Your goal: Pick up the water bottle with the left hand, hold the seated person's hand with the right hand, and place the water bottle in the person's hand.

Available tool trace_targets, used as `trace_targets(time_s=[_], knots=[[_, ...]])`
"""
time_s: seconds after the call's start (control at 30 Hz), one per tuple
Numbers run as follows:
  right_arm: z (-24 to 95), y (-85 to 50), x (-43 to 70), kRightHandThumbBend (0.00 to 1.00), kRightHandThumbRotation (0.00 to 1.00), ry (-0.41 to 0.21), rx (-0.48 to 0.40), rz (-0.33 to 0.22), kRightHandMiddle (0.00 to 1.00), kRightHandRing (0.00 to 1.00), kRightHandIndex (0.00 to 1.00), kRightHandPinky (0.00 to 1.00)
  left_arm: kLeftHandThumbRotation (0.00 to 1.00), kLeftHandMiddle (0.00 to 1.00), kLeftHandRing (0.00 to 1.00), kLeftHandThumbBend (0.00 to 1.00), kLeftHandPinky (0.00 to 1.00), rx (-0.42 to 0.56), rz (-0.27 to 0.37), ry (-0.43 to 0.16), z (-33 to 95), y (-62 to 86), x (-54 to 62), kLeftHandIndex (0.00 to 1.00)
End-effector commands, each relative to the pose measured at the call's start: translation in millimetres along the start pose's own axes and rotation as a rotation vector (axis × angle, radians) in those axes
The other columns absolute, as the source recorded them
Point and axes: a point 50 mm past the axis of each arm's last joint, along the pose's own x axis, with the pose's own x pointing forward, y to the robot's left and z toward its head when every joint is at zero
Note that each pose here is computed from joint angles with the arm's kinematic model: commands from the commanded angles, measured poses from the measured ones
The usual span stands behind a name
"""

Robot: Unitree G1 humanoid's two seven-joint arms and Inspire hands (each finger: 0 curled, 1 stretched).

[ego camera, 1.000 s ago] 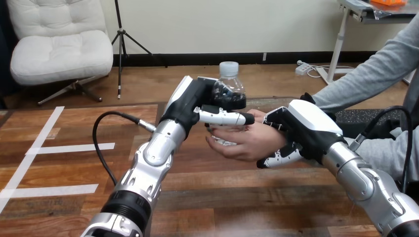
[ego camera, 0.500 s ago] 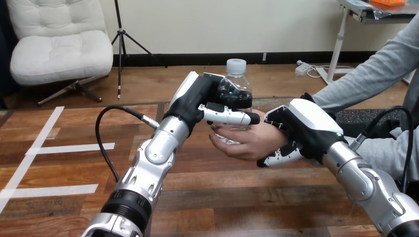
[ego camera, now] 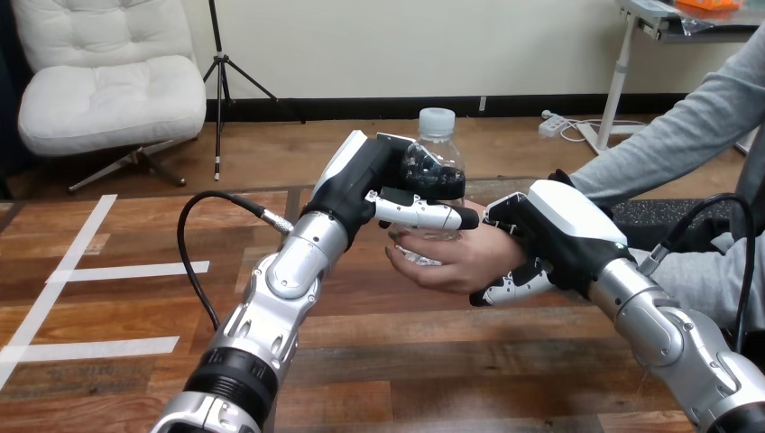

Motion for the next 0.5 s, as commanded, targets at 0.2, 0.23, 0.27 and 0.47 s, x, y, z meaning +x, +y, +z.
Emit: trace_targets(time_s=[0.2,0.23,0.27,0.47], knots=[[17.8,-28.1,13.3,0.77,0.00,-0.075,0.001,-0.107,0.45,0.39,0.45,0.35,0.00,0.20,0.13,0.82,0.07,0.005,0.002,-0.105,27.3,-1.6,7.0,0.36],[17.8,-28.2,13.4,0.77,0.00,-0.074,0.000,-0.106,0.45,0.39,0.45,0.35,0.00,0.20,0.13,0.82,0.07,0.001,0.005,-0.105,27.0,-1.5,6.8,0.36],[17.8,-28.2,13.4,0.77,0.00,-0.073,0.000,-0.104,0.45,0.39,0.45,0.35,0.00,0.20,0.14,0.82,0.08,-0.001,0.007,-0.104,26.8,-1.4,6.6,0.36],[18.2,-28.8,13.3,0.77,0.00,-0.069,-0.001,-0.100,0.45,0.40,0.45,0.36,0.00,0.21,0.14,0.84,0.08,-0.030,0.022,-0.089,24.0,-0.7,6.2,0.38]])
